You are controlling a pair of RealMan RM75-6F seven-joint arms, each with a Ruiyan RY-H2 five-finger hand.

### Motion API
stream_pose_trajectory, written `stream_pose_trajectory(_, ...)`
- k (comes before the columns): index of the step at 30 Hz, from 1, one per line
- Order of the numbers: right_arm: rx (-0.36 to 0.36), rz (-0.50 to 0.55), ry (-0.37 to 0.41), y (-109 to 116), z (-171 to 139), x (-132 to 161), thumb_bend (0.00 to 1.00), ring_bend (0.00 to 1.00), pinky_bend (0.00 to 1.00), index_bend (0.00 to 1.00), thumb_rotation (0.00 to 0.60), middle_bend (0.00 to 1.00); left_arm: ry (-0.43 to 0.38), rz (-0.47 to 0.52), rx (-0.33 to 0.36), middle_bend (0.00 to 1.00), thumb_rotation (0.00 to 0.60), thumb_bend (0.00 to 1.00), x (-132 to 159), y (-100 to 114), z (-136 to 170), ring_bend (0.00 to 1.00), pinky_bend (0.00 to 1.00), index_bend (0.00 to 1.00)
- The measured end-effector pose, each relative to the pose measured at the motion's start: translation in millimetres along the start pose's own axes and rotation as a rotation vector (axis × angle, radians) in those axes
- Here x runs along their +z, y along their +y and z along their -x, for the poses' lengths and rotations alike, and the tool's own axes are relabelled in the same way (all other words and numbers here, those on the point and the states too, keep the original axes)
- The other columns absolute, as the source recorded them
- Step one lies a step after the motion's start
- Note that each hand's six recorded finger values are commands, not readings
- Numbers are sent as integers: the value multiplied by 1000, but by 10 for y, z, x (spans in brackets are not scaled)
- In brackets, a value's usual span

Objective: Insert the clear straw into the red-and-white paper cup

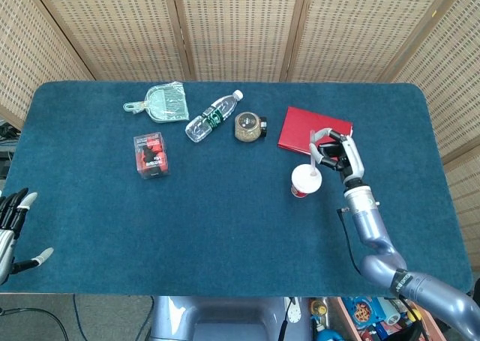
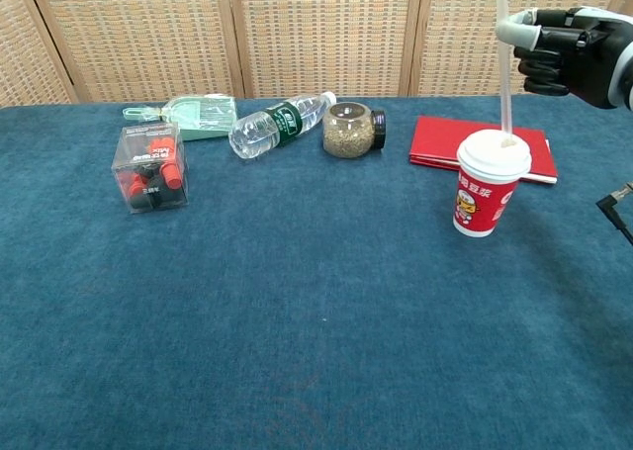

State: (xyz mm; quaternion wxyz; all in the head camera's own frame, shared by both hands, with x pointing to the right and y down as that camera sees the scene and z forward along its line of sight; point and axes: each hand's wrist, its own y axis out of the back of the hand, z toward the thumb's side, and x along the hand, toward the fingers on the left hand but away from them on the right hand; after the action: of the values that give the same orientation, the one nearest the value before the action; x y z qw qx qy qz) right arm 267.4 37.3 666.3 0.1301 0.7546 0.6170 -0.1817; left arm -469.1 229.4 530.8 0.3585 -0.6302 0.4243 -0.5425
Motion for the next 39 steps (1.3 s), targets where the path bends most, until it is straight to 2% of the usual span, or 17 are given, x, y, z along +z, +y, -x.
stream_pose_trajectory(9, 12, 2, -1, -11, -27, -73, 580, 953, 1000, 749, 600, 1000, 0, 0, -3, 0, 600, 165, 2, -7, -3, 0, 0, 0)
stream_pose_trajectory(22, -16, -26, -20, 126, -29, -194, 579, 943, 1000, 749, 600, 1000, -1, 2, -3, 0, 600, 165, -1, -5, -3, 0, 0, 0)
stream_pose_trajectory(39, 53, -93, -36, 62, -109, -358, 579, 887, 1000, 749, 600, 947, -3, 1, -10, 0, 600, 165, 8, -20, -7, 0, 0, 0)
